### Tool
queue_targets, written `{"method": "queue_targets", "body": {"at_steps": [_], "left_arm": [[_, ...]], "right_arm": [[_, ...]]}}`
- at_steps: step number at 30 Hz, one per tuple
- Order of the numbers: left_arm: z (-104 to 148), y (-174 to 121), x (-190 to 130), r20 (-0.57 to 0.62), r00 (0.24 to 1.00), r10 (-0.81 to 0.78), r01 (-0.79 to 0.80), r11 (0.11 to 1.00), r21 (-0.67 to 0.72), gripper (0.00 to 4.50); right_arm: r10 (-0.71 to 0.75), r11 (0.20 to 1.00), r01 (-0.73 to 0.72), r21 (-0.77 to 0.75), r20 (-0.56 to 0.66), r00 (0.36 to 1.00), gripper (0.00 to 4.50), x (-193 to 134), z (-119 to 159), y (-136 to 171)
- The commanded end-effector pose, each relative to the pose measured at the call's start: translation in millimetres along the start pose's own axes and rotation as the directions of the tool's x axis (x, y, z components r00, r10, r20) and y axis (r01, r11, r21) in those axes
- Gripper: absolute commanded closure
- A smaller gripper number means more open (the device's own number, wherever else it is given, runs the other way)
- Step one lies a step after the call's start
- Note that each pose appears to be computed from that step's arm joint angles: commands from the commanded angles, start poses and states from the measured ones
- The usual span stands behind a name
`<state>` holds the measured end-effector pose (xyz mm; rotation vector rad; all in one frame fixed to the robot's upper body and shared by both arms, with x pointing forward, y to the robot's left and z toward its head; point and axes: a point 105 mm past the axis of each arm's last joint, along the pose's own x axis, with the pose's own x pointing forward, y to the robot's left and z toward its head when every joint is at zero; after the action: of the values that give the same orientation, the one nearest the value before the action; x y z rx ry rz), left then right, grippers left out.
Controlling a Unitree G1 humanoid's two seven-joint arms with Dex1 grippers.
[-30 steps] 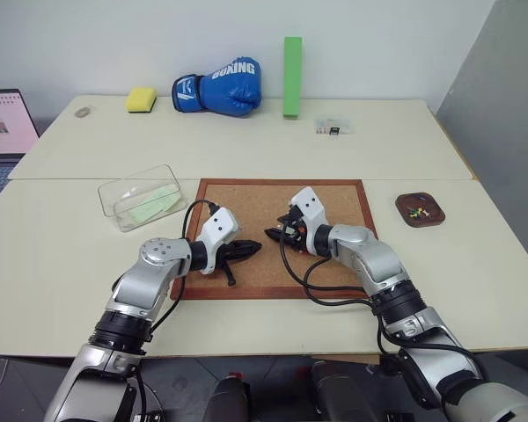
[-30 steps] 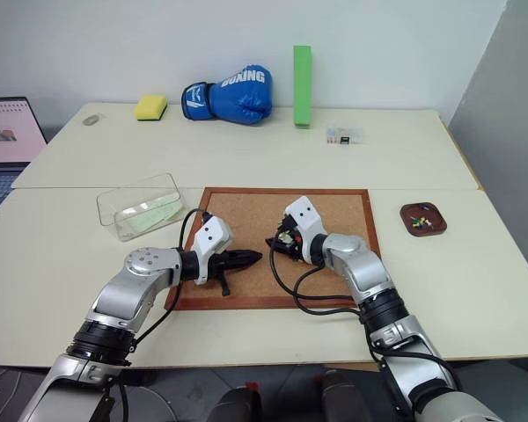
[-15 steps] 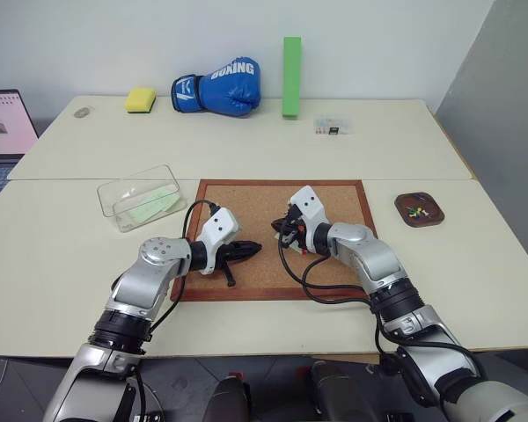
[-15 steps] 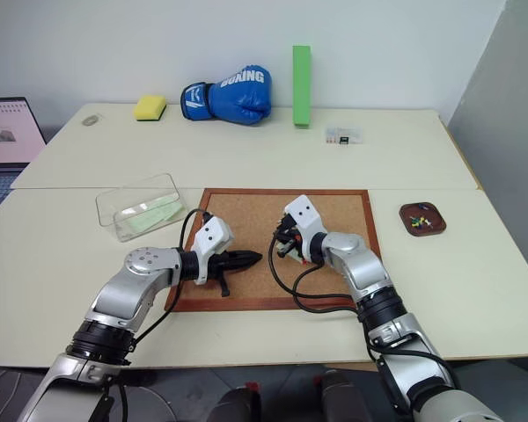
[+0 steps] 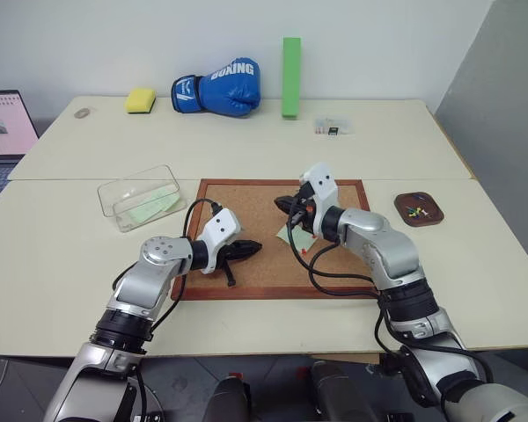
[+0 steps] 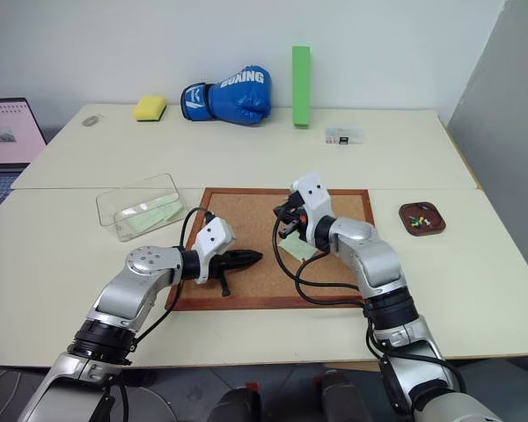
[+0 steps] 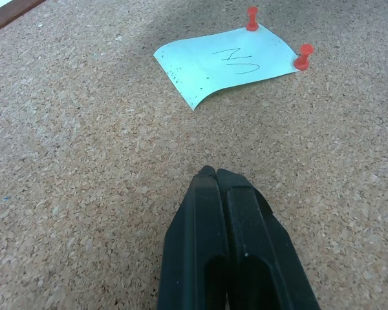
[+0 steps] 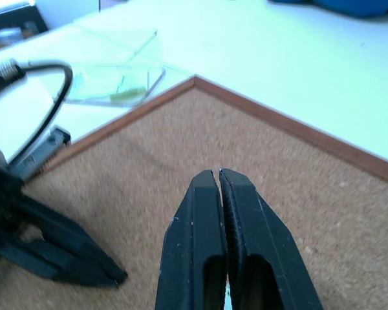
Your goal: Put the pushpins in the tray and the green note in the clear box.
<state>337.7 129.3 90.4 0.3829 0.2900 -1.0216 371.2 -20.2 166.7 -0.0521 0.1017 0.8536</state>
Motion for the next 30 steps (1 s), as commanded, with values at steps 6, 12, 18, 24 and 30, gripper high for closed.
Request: {"method": "queue_targets", "body": {"at_steps": [6,12,18,24,30], "left_arm": [[-10.0,-1.7,1.6,-0.047,0.999,-0.014,0.013,1.000,-0.014,4.50],[-13.1,-3.1,1.4,-0.054,0.998,-0.015,0.015,1.000,-0.011,4.50],[-13.4,-2.7,0.1,-0.055,0.998,-0.017,0.017,1.000,-0.010,4.50],[-12.9,-0.3,0.5,-0.063,0.998,-0.025,0.025,1.000,0.000,4.50],[-9.9,-1.2,1.2,-0.061,0.997,-0.038,0.039,0.999,0.006,4.50]], "right_arm": [[-0.213,0.977,0.214,-0.007,0.085,0.973,4.48,-32.0,21.7,-38.9],[-0.541,0.840,0.542,0.017,0.100,0.835,4.48,-80.1,17.1,-98.7],[-0.780,0.625,0.779,0.040,0.064,0.623,4.48,-138.7,-0.6,-154.8],[-0.809,0.587,0.807,0.064,0.044,0.586,4.48,-154.3,-17.8,-180.1],[-0.841,0.541,0.836,0.090,0.045,0.540,4.48,-155.4,-21.4,-203.1]]}}
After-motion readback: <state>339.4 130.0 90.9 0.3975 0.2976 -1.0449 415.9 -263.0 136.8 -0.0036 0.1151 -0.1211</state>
